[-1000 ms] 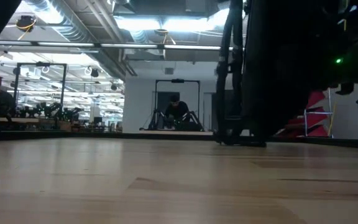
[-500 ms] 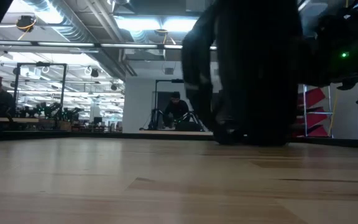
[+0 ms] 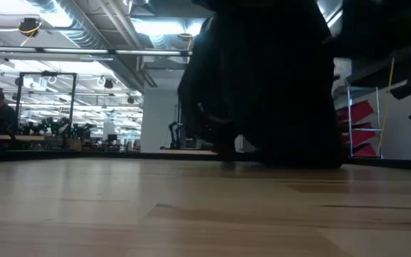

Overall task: Unpack backpack
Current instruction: Open the black backpack

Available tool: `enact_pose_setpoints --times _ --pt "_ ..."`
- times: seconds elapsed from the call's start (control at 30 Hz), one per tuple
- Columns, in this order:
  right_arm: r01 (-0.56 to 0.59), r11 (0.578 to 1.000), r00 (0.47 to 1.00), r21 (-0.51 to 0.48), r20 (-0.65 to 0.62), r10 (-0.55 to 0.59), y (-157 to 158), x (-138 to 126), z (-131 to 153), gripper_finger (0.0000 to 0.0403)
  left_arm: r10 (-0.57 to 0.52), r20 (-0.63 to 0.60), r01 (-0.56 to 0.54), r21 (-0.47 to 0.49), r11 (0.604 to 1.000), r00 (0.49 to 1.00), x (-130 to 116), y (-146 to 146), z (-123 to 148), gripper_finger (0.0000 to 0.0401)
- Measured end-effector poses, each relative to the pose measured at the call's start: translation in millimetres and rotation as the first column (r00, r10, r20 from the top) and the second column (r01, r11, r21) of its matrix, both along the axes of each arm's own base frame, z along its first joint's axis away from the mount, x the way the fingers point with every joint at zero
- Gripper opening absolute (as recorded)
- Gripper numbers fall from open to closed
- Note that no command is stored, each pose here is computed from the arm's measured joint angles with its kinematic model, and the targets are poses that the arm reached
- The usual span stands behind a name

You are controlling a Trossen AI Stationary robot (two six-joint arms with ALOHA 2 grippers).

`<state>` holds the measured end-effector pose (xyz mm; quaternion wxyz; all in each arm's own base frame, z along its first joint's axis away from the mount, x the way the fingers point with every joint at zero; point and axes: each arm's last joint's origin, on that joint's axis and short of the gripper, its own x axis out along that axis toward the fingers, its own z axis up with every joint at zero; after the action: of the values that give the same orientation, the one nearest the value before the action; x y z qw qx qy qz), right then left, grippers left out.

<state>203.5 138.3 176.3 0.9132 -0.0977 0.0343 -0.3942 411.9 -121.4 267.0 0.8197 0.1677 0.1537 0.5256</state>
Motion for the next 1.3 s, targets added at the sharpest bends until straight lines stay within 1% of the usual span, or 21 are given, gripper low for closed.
enact_pose_setpoints --times 0.03,0.13,0.2,0.23,0.33,0.43,0.5,0.57,0.63,0.7,0.77,0.83,0.9,1.0,1.03,1.13,1.2,1.3 --pt "-0.032 0.999 0.999 -0.015 -0.01 0.032 7 -1 3 0.0 -0.003 0.002 0.003 -0.011 1.0 1.0 -6 -1 -4 0.0027" --pt "-0.124 0.991 0.992 -0.049 -0.034 0.122 25 -10 11 0.0 -0.017 0.05 0.023 -0.129 0.991 0.999 -19 -4 -13 0.0027" --pt "-0.181 0.982 0.983 -0.062 -0.048 0.178 36 -21 14 0.0001 -0.015 0.056 0.025 -0.182 0.983 0.998 -27 -6 -20 0.0027" --pt "-0.208 0.976 0.977 -0.063 -0.05 0.205 41 -26 16 0.0001 -0.016 0.051 0.026 -0.196 0.98 0.999 -31 -8 -26 0.0027" --pt "-0.242 0.969 0.969 -0.052 -0.066 0.239 51 -44 22 0.0008 -0.034 0.015 0.037 -0.224 0.974 0.999 -41 -14 -48 0.0027" --pt "-0.288 0.956 0.956 -0.053 -0.072 0.284 57 -56 25 0.0027 -0.04 -0.014 0.036 -0.241 0.97 0.999 -53 -15 -74 0.0027" --pt "-0.301 0.951 0.951 -0.066 -0.087 0.295 59 -59 25 0.0049 -0.027 -0.011 0.023 -0.251 0.968 1.0 -61 -12 -90 0.0027" --pt "-0.299 0.951 0.952 -0.071 -0.094 0.292 59 -59 24 0.0079 -0.005 0.017 0.01 -0.284 0.959 1.0 -66 -9 -101 0.0027" --pt "-0.294 0.952 0.953 -0.082 -0.107 0.285 59 -57 22 0.0112 0.006 0.013 -0.002 -0.321 0.947 1.0 -68 -6 -108 0.0034" --pt "-0.286 0.954 0.954 -0.087 -0.113 0.276 60 -55 17 0.0147 0.002 -0.027 -0.011 -0.361 0.933 1.0 -67 -3 -112 0.0047" --pt "-0.286 0.954 0.955 -0.086 -0.106 0.277 59 -51 12 0.0176 -0.019 -0.072 -0.01 -0.386 0.922 0.997 -64 -1 -113 0.0067" --pt "-0.307 0.948 0.95 -0.083 -0.088 0.3 55 -41 7 0.0196 -0.039 -0.101 -0.005 -0.4 0.917 0.994 -61 1 -114 0.0091" --pt "-0.373 0.925 0.927 -0.073 -0.079 0.368 50 -29 0 0.0204 -0.057 -0.101 0.012 -0.398 0.917 0.993 -59 0 -114 0.0115" --pt "-0.465 0.885 0.882 -0.022 -0.105 0.46 38 -11 -13 0.0206 -0.082 -0.067 0.054 -0.354 0.934 0.994 -58 -8 -112 0.0139" --pt "-0.474 0.88 0.873 0.0 -0.124 0.471 34 -6 -18 0.0206 -0.089 -0.063 0.063 -0.337 0.939 0.994 -59 -11 -111 0.0143" --pt "-0.447 0.891 0.877 0.074 -0.161 0.453 20 3 -30 0.0207 -0.113 -0.085 0.081 -0.312 0.947 0.99 -63 -18 -111 0.0146" --pt "-0.424 0.9 0.883 0.098 -0.175 0.435 15 4 -35 0.0207 -0.132 -0.112 0.092 -0.31 0.946 0.985 -64 -21 -111 0.0146" --pt "-0.44 0.89 0.872 0.122 -0.178 0.456 15 5 -37 0.0207 -0.148 -0.13 0.099 -0.325 0.941 0.98 -65 -23 -112 0.0146"
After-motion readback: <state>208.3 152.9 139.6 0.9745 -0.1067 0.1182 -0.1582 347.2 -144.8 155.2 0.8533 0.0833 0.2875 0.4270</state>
